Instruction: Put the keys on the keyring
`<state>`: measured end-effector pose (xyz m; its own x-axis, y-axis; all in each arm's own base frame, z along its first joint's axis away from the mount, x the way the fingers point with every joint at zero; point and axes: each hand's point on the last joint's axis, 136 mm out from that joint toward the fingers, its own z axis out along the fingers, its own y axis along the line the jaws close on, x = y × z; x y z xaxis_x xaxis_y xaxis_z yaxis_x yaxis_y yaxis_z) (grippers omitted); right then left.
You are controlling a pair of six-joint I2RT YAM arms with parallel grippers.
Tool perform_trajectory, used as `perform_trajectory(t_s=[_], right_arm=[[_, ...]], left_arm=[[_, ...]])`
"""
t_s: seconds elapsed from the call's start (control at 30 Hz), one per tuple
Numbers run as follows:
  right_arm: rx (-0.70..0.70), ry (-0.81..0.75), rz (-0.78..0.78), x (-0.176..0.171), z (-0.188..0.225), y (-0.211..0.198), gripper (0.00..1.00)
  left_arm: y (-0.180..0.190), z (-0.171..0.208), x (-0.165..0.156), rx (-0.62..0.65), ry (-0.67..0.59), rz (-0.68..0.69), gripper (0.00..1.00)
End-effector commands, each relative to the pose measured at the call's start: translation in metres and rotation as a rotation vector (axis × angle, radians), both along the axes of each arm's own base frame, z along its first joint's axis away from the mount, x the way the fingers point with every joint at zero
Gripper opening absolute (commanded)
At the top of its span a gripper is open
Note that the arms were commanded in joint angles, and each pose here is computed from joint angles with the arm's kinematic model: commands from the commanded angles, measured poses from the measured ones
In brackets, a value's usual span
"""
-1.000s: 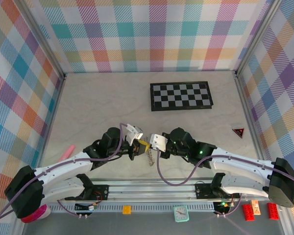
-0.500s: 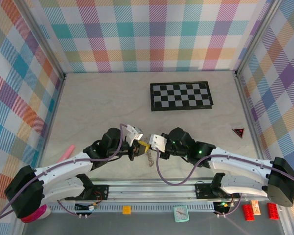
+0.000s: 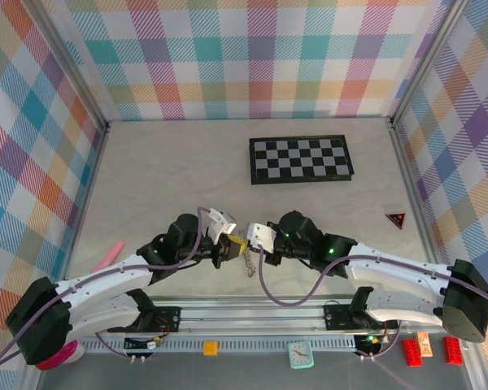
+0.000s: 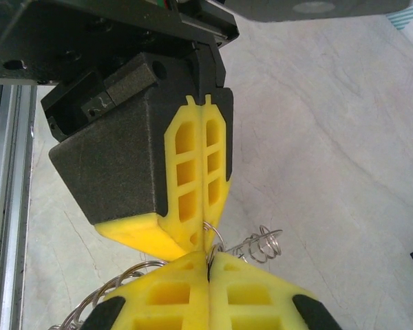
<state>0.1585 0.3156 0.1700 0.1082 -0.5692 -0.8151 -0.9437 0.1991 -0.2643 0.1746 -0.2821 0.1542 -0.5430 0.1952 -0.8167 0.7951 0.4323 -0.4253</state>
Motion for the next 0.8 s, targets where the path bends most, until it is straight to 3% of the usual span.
perform_trajectory(t_s=[0.0, 0.77], right_arm=[[-0.005, 0.072, 0.078, -0.017, -0.002, 0.007, 0.0], [-0.063, 0.118, 0.089, -0.021, -0.014, 0.004, 0.0]], left_arm=[[-0.007, 0.036, 0.003, -0.108, -0.112, -0.025, 0.0], [-0.003, 0.054, -0.001, -0.157, -0.196, -0.038, 0.0]])
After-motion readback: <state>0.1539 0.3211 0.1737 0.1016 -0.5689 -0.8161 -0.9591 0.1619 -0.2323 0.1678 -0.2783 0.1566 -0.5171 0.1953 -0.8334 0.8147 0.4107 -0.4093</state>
